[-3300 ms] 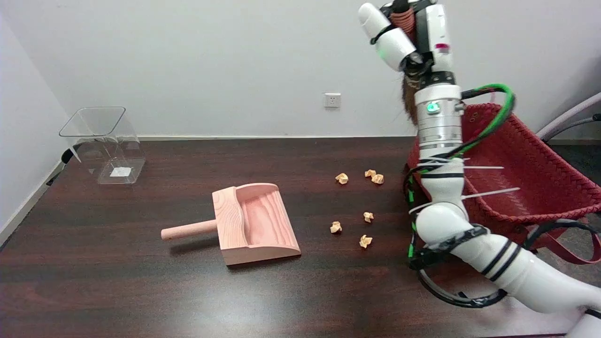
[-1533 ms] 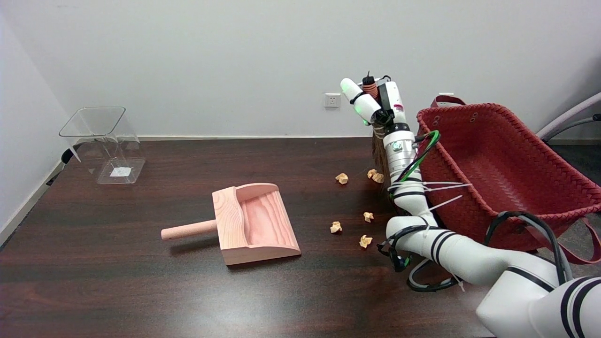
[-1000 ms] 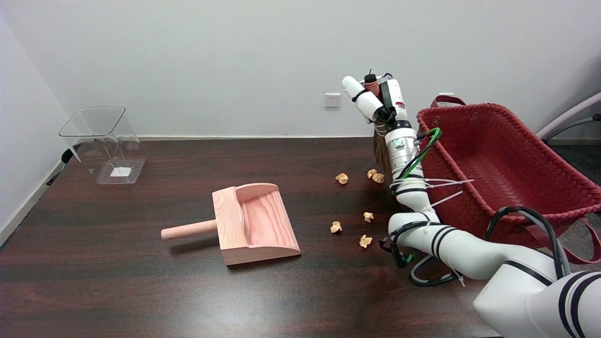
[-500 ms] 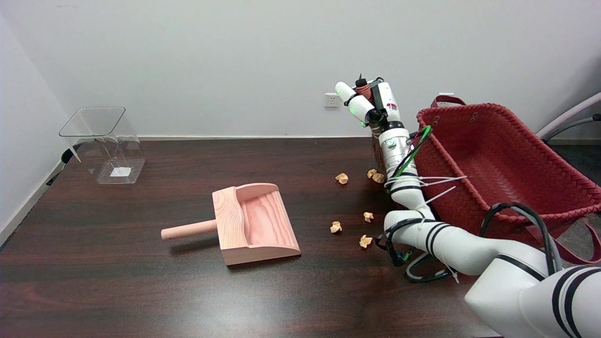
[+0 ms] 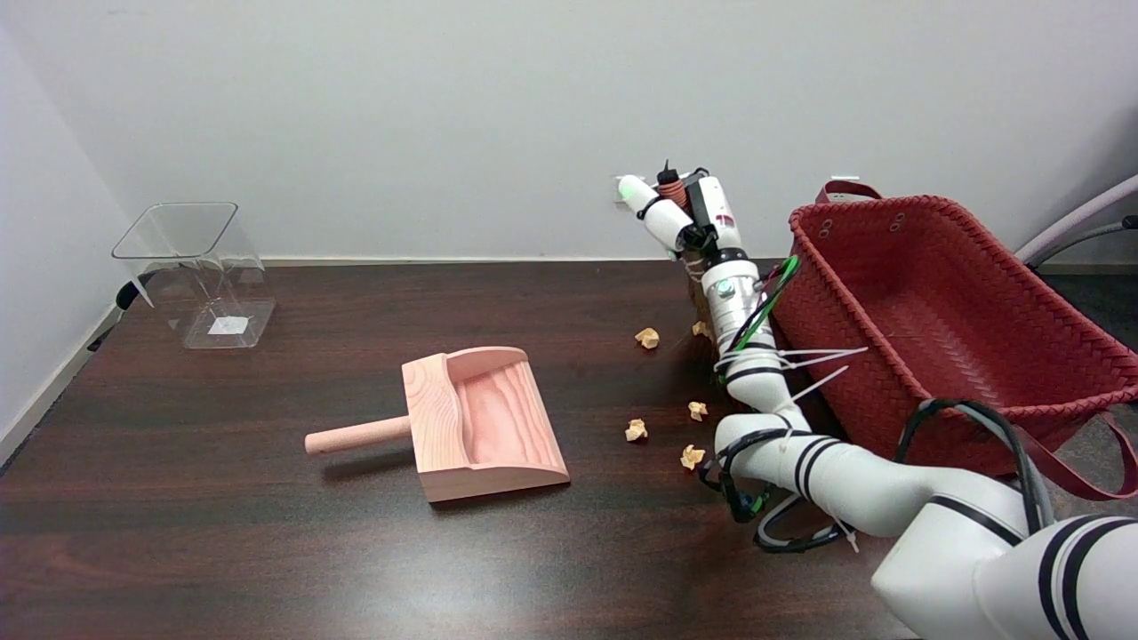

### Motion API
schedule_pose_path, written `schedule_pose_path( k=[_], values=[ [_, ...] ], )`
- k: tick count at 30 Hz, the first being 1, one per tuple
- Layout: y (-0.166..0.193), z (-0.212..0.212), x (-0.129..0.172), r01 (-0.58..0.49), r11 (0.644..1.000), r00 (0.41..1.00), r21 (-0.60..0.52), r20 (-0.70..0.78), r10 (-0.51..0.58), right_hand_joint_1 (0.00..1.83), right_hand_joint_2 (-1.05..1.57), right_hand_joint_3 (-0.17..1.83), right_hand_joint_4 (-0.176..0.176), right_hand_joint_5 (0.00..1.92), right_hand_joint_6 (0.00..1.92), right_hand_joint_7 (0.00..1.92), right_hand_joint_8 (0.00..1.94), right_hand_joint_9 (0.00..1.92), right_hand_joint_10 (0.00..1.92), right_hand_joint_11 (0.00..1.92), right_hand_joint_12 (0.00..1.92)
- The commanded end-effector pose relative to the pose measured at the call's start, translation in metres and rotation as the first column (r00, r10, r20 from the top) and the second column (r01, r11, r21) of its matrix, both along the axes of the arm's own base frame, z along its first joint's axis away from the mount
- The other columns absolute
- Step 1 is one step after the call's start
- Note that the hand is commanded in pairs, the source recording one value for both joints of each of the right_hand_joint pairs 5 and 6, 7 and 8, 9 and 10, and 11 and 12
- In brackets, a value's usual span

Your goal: Sweep the paper balls into the dustpan.

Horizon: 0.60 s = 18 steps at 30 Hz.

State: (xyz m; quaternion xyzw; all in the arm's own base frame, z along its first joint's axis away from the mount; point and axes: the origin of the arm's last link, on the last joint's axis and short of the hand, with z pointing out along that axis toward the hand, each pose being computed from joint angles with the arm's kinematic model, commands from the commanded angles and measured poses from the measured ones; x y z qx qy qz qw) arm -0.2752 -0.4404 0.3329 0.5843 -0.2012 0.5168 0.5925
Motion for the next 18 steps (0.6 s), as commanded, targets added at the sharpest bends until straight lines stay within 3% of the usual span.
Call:
schedule_pose_path(
  k=[1,2,4,5,18],
  values=[
    [0.018,-0.036,-0.022,-0.017,0.996,0.981,0.092,0.192,-0.001,0.57,1.55,-0.17,0.0,1.92,1.92,1.92,1.92,1.92,1.92,1.92,1.92],
    [0.019,-0.04,-0.023,-0.026,0.995,0.978,0.098,0.208,0.005,0.56,1.56,-0.17,0.0,1.92,1.92,1.92,1.92,1.92,1.92,1.92,1.92],
    [0.019,-0.082,0.006,-0.186,0.958,0.949,0.218,0.291,0.118,0.56,1.57,-0.17,0.0,1.92,1.92,1.92,1.92,1.92,1.92,1.92,1.92],
    [0.025,-0.047,-0.021,-0.067,0.992,0.969,0.106,0.244,0.04,0.56,1.57,-0.17,0.0,1.92,1.92,1.92,1.92,1.92,1.92,1.92,1.92],
    [0.047,-0.084,-0.018,-0.151,0.98,0.927,0.131,0.362,0.094,0.59,1.57,-0.07,0.0,1.92,1.92,1.92,1.92,1.92,1.92,1.92,1.92]
  ],
)
